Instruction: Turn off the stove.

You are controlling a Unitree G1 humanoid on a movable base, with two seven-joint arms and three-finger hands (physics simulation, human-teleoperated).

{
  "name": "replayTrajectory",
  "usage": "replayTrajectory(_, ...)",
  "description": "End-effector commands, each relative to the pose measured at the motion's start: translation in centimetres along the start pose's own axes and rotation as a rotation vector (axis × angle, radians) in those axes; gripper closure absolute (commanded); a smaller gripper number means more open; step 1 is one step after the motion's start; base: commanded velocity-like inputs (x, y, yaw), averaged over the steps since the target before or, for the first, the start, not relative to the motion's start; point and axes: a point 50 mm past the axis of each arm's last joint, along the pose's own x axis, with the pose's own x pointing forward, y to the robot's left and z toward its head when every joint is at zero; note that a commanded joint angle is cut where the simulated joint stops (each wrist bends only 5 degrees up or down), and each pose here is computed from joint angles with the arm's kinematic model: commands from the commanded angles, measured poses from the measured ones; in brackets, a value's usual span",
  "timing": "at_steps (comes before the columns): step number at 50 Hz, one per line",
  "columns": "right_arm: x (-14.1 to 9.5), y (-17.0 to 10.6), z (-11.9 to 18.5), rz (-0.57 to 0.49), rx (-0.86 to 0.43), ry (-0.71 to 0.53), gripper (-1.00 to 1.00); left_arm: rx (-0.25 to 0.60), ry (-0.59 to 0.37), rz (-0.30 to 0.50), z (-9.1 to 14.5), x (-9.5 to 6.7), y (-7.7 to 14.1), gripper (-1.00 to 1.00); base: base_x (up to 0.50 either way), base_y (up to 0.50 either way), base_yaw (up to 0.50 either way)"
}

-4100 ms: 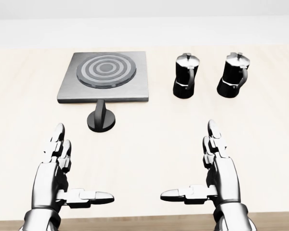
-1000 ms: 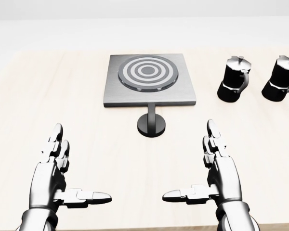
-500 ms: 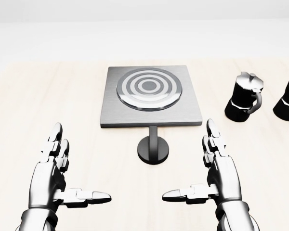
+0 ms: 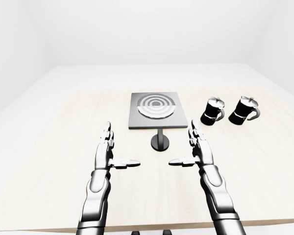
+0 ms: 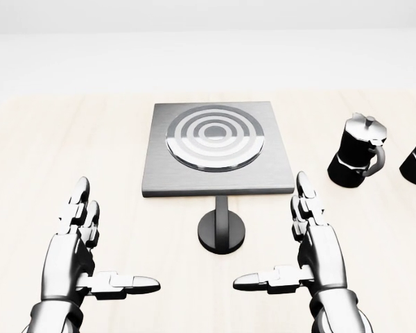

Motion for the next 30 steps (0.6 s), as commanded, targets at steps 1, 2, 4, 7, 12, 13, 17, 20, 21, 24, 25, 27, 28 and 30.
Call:
replayTrajectory(1,0.0,0.0,-0.2,-0.001,-0.001,0.003,-1.0,0.002,0.002,0.002,-0.2,0.1,0.0,-1.0,0.25,0.0,0.0)
replayTrajectory(2,0.0,0.0,-0.1,-0.001,0.0,0.003,-1.0,0.002,0.002,0.003,-0.2,0.1,0.0,-1.0,0.26,0.0,0.0)
replayTrajectory(4,0.1,0.0,-0.1,0.0,0.0,0.003,-1.0,0.003,0.003,0.003,-0.2,0.2,0.0,-1.0,0.26,0.0,0.0)
replayTrajectory(7,0.1,0.0,-0.1,0.003,-0.002,0.005,-1.0,0.003,0.002,0.004,-0.2,0.1,0.0,-1.0,0.26,0.0,0.0)
replayTrajectory(12,0.1,0.0,-0.1,-0.001,0.003,0.004,-1.0,-0.001,-0.005,0.013,0.1,0.0,0.1,-1.0,0.21,0.0,0.0)
replayTrajectory(13,0.1,0.0,-0.1,-0.001,0.004,0.004,-1.0,-0.002,-0.007,0.016,0.1,0.0,0.1,-1.0,0.11,0.0,0.0)
replayTrajectory(17,0.1,0.0,0.0,-0.001,0.005,0.004,-1.0,-0.005,-0.023,0.027,0.3,-0.1,0.3,-1.0,0.04,0.0,0.0)
replayTrajectory(20,0.1,0.0,0.0,-0.001,0.006,0.001,-1.0,-0.014,-0.039,0.047,0.5,-0.1,0.5,-1.0,0.0,0.0,0.0)
replayTrajectory(21,0.0,0.0,0.0,0.0,0.006,0.0,-1.0,-0.018,-0.044,0.052,0.8,-0.2,0.6,-1.0,0.0,0.0,0.0)
replayTrajectory(24,0.1,0.0,0.0,0.0,0.002,0.004,-1.0,-0.029,-0.098,0.089,1.2,-0.5,1.2,-1.0,0.0,0.0,0.0)
replayTrajectory(25,0.1,0.0,-0.1,0.0,0.0,0.005,-1.0,-0.028,-0.105,0.085,1.3,-0.7,1.2,-1.0,0.0,0.0,0.0)
replayTrajectory(27,0.1,0.0,-0.1,0.002,-0.004,0.007,-1.0,-0.021,-0.113,0.101,1.5,-1.3,1.3,-1.0,0.0,0.0,0.0)
replayTrajectory(28,0.1,0.0,-0.1,0.002,-0.004,0.007,-1.0,-0.021,-0.113,0.101,1.5,-1.3,1.3,-1.0,0.0,0.0,0.0)
replayTrajectory(30,0.1,0.1,0.0,0.002,-0.005,0.005,-1.0,-0.025,-0.128,0.114,1.9,-2.0,1.7,-1.0,0.0,0.0,0.0)
